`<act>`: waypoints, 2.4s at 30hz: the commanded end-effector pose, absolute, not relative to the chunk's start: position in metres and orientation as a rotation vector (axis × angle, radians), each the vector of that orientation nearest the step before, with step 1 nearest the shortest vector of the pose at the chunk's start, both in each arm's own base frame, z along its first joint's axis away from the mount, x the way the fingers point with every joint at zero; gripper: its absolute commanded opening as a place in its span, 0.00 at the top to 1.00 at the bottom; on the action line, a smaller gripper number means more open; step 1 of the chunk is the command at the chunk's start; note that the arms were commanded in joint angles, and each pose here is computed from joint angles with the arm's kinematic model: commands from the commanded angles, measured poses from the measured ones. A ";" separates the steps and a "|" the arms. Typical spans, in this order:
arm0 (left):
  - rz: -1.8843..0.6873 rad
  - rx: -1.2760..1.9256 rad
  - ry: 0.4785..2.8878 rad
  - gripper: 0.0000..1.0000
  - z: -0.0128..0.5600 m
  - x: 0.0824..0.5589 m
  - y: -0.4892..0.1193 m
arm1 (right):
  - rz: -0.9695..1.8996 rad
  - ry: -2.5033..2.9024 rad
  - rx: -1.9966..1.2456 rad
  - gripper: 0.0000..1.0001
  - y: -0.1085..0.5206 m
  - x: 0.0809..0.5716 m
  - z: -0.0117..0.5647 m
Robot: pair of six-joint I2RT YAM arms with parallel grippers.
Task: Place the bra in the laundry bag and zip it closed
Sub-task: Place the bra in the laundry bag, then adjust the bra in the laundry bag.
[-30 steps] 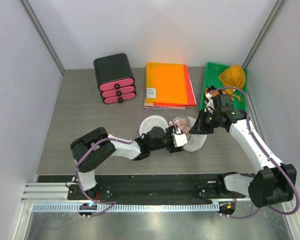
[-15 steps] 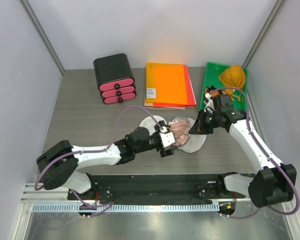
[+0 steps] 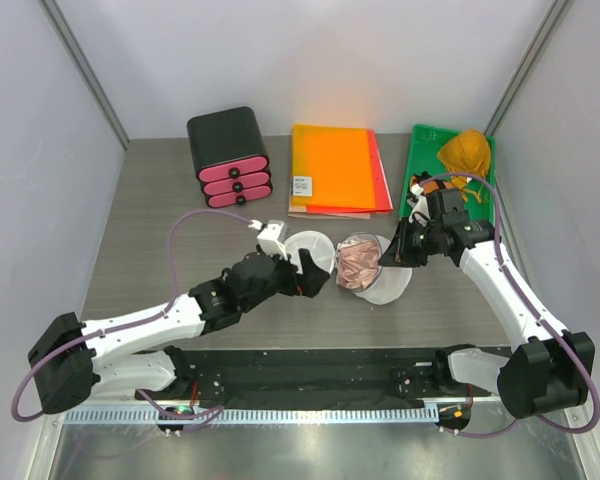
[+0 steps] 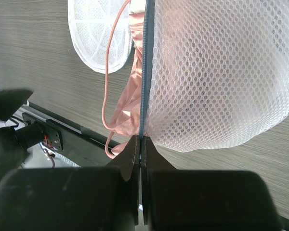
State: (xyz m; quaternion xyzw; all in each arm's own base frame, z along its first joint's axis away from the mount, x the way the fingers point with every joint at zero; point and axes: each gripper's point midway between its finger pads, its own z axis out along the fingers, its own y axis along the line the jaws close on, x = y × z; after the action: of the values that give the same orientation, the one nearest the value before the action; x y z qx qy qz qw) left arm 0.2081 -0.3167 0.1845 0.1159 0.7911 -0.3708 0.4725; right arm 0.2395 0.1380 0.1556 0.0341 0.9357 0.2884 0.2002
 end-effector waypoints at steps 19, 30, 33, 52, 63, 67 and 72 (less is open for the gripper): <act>-0.619 -1.136 2.212 0.28 0.029 0.281 -0.223 | 0.857 2.510 0.048 0.99 0.143 0.238 0.171; -0.678 -0.882 2.086 1.00 0.056 0.322 -0.226 | 0.861 2.527 0.012 0.94 0.144 0.238 0.160; -0.571 -0.731 1.996 1.00 0.093 0.315 -0.204 | 0.844 2.536 0.001 0.89 0.146 0.238 0.155; -0.792 -0.310 1.889 1.00 0.209 0.250 -0.205 | 0.348 2.402 -0.212 0.32 0.180 0.283 0.210; -0.851 -0.286 1.869 1.00 0.231 0.243 -0.209 | 0.606 2.482 -0.372 0.95 0.276 0.259 0.142; -0.884 -0.261 1.872 1.00 0.239 0.239 -0.214 | 0.563 2.471 -0.378 0.99 0.273 0.254 0.120; -0.946 -0.245 1.866 1.00 0.253 0.233 -0.220 | 0.573 2.473 -0.393 0.99 0.278 0.255 0.094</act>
State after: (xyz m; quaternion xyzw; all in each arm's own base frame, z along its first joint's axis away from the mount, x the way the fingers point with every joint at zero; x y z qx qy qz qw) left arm 0.2398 -0.2118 0.2203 -0.1168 0.7889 -0.3528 0.4895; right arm 0.2337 0.2626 0.0906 -0.1580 0.9418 0.1894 0.2284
